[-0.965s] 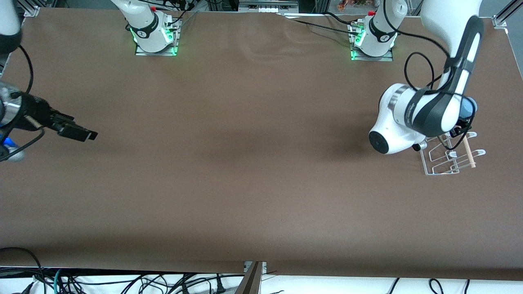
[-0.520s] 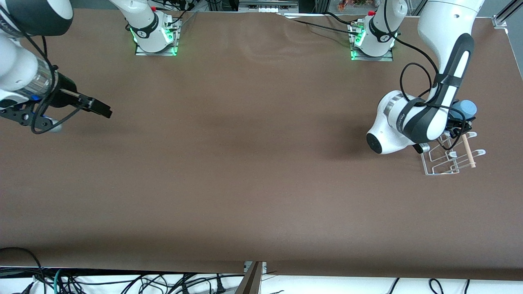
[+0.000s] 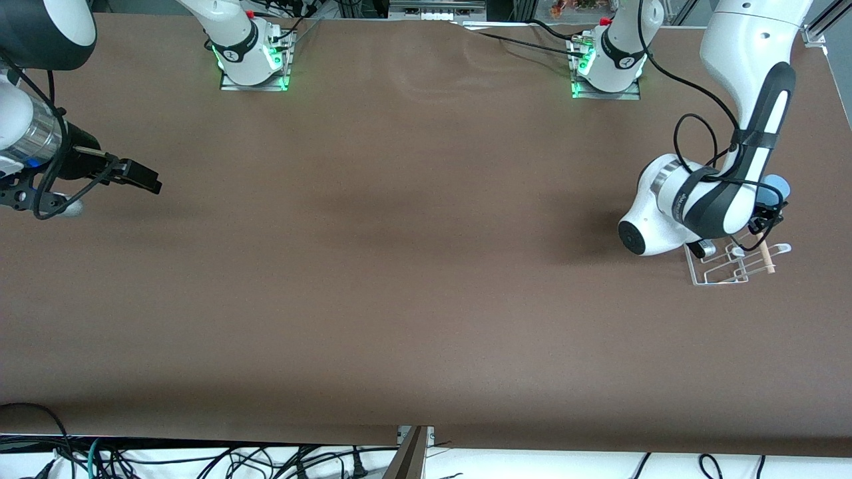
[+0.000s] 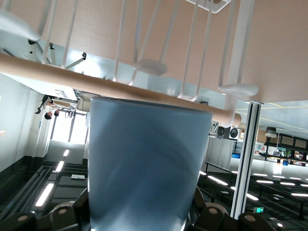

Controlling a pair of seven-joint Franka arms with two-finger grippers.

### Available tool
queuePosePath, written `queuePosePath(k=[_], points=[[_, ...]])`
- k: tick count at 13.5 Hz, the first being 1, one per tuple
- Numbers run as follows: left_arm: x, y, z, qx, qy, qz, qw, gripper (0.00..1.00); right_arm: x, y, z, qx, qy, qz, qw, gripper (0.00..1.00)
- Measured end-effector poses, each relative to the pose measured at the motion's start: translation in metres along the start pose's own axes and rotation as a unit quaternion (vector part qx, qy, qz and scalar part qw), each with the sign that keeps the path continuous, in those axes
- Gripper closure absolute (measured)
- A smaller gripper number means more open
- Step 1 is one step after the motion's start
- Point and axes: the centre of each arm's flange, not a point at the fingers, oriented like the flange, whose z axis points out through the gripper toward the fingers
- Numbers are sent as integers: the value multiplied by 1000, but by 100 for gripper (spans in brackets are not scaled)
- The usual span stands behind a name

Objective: Transfer cup to left arm and place on rack

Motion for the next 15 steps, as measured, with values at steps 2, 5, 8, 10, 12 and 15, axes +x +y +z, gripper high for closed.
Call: queuePosePath(k=[2, 5, 8, 10, 12, 15], points=[[4, 4, -3, 4, -1, 1, 1000, 23, -2, -7, 0, -1, -3, -9, 1000, 1], [9, 7, -6, 7, -1, 0, 1000, 23, -9, -27, -2, -1, 0, -47, 999, 1], [16, 9, -4, 7, -3, -4, 1000, 23, -13, -34, -6, -1, 2, -105, 995, 1], [22, 12, -3, 6, -5, -9, 1000, 23, -13, -32, -6, -1, 0, -133, 991, 1], [30, 15, -1, 6, -8, -18, 1000, 23, -12, -31, -8, 0, 3, -143, 990, 1], [30, 15, -1, 7, -8, -28, 1000, 8, -12, -32, -19, 1, 13, -144, 989, 1]])
